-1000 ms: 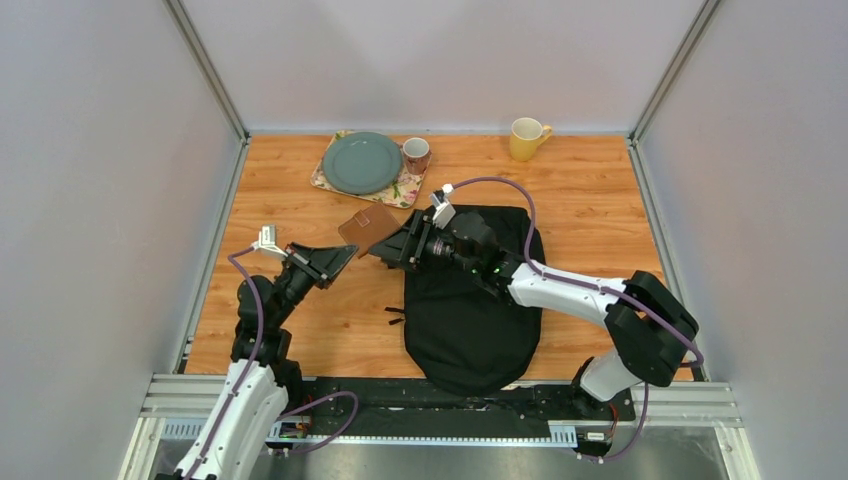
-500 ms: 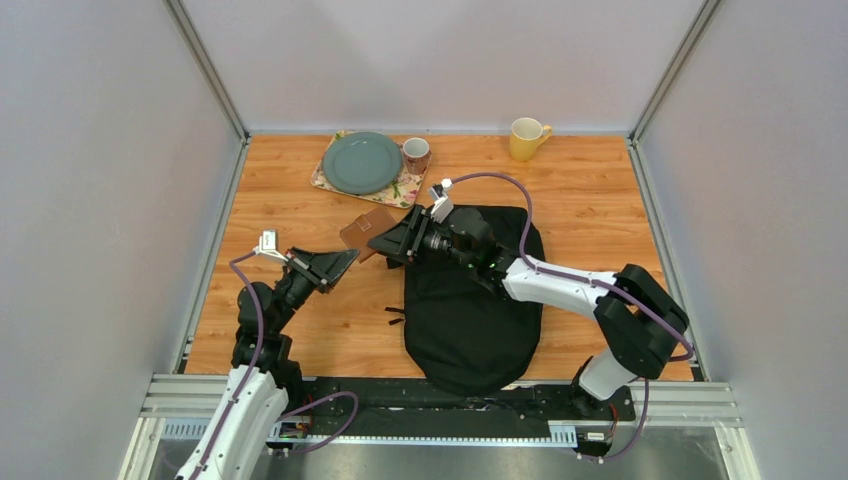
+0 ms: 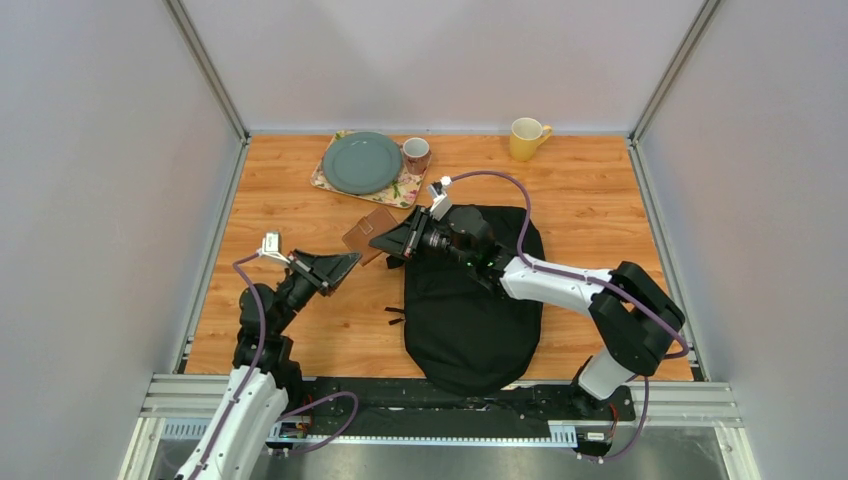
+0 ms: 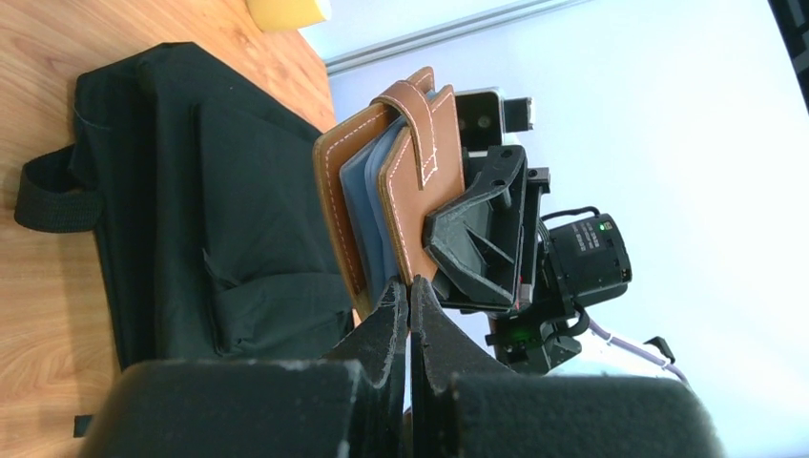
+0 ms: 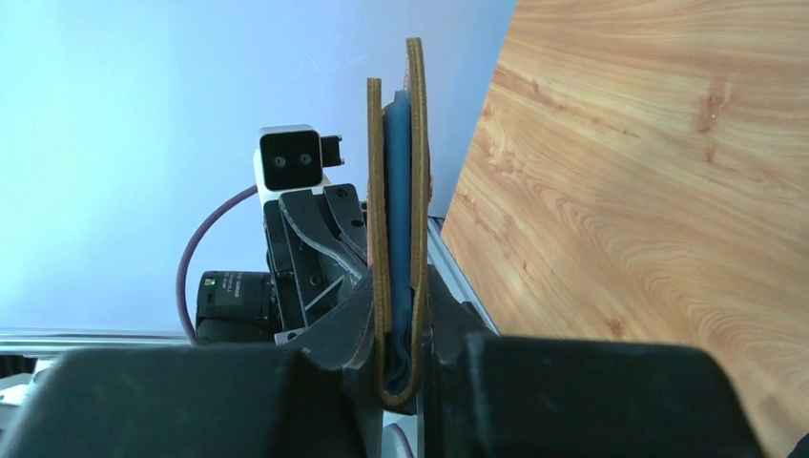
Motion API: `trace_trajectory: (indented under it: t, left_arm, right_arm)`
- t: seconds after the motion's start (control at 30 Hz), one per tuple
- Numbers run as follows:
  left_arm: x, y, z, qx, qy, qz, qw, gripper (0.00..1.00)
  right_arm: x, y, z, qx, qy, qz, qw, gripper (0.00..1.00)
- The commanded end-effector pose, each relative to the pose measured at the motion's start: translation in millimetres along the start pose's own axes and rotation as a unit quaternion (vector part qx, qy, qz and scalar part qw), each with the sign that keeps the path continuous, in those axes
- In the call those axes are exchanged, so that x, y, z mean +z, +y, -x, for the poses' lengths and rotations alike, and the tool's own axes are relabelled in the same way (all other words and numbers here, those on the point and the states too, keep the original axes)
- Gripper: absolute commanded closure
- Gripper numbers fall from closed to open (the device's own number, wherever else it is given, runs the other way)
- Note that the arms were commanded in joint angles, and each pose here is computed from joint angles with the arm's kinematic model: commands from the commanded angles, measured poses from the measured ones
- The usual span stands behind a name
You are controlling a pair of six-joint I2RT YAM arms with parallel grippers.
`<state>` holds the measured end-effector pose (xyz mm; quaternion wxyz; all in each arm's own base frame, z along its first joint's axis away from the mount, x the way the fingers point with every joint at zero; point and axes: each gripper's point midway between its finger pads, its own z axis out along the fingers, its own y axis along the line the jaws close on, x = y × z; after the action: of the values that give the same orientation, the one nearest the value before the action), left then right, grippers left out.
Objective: Pack the student bag
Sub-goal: Pick up the stationery from the center of the board, then place the stationery in the student bag.
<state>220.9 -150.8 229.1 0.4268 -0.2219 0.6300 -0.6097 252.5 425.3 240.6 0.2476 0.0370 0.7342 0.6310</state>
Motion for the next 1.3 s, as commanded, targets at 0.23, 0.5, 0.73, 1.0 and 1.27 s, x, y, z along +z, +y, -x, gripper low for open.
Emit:
trace_trajectory:
  t: [0.23, 0.5, 0.73, 1.0, 1.27]
  left_arm:
    - [11.4, -9.0, -7.8, 0.116, 0.088, 0.046, 0.988, 0.31]
    - [45.3, 0.1, -45.1, 0.267, 0.215, 0.108, 0.933, 0.28]
    - [110.6, 20.1, -66.9, 0.434, 0.318, 0.132, 0.833, 0.26]
    - [168.5, 74.5, -92.8, 0.562, 0.428, 0.126, 0.696, 0.24]
    - [169.4, 101.9, -110.9, 0.586, 0.489, 0.104, 0.638, 0.22]
  right_arm:
    - [-42.2, 0.2, 28.4, -0.092, -0.061, -0.055, 0.992, 1.00]
    - [-164.7, -50.2, 78.1, -0.133, -0.209, -0.270, 0.931, 1.00]
    - [-284.4, -59.2, 94.9, -0.148, -0.310, -0.359, 0.868, 1.00]
    - [-333.6, -35.8, 88.8, -0.161, -0.340, -0.353, 0.856, 1.00]
    - [-327.1, -36.1, 82.2, -0.155, -0.323, -0.343, 0.868, 1.00]
